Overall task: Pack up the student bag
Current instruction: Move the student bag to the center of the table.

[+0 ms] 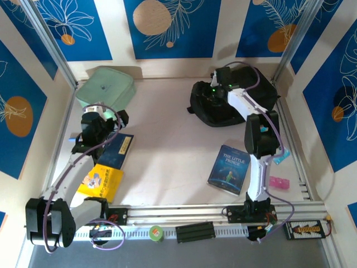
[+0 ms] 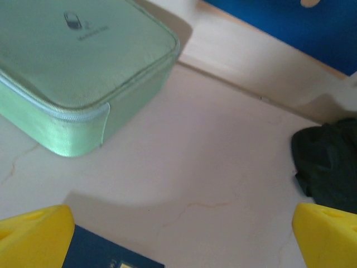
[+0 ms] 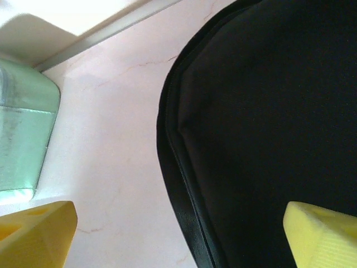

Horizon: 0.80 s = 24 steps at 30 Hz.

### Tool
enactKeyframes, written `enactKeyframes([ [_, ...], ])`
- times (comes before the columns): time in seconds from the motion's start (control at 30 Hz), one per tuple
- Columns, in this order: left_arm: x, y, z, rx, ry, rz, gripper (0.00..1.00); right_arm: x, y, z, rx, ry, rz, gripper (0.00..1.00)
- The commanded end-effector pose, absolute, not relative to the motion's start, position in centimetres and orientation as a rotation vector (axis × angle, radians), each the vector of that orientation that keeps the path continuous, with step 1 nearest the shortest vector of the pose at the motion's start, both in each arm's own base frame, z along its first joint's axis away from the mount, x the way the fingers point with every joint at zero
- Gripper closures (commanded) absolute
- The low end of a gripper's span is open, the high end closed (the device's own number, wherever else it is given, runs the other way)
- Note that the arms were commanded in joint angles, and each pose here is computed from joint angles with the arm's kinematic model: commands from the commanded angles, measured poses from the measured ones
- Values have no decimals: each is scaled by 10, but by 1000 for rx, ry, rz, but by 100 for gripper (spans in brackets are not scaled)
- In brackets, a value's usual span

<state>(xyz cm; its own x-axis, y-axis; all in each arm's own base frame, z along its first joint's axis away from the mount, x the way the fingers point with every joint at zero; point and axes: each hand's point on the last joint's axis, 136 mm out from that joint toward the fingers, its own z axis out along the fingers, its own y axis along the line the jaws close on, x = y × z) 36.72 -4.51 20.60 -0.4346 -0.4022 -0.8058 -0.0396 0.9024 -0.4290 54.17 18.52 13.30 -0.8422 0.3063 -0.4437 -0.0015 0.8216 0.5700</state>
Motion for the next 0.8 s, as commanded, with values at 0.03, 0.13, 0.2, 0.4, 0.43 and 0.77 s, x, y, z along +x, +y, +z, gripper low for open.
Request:
enactKeyframes([
  [0.03,365,-52,208,-322,2041,-483,0,530,224,99,186,2626,848,6],
  [0.13,362,-52,205,-321,2063,-472,0,516,257,86,80,2668,900,7],
  [0.2,361,-49,204,-323,2075,-450,0,495,286,83,-35,2692,954,7],
  [0.4,360,-44,208,-337,2067,-420,0,401,365,71,-364,2752,1103,12],
  [0.43,360,-45,209,-334,2067,-426,0,386,372,69,-398,2760,1114,12],
  [0.77,356,-92,232,-195,2087,-625,3,361,343,184,-249,2524,1232,17],
])
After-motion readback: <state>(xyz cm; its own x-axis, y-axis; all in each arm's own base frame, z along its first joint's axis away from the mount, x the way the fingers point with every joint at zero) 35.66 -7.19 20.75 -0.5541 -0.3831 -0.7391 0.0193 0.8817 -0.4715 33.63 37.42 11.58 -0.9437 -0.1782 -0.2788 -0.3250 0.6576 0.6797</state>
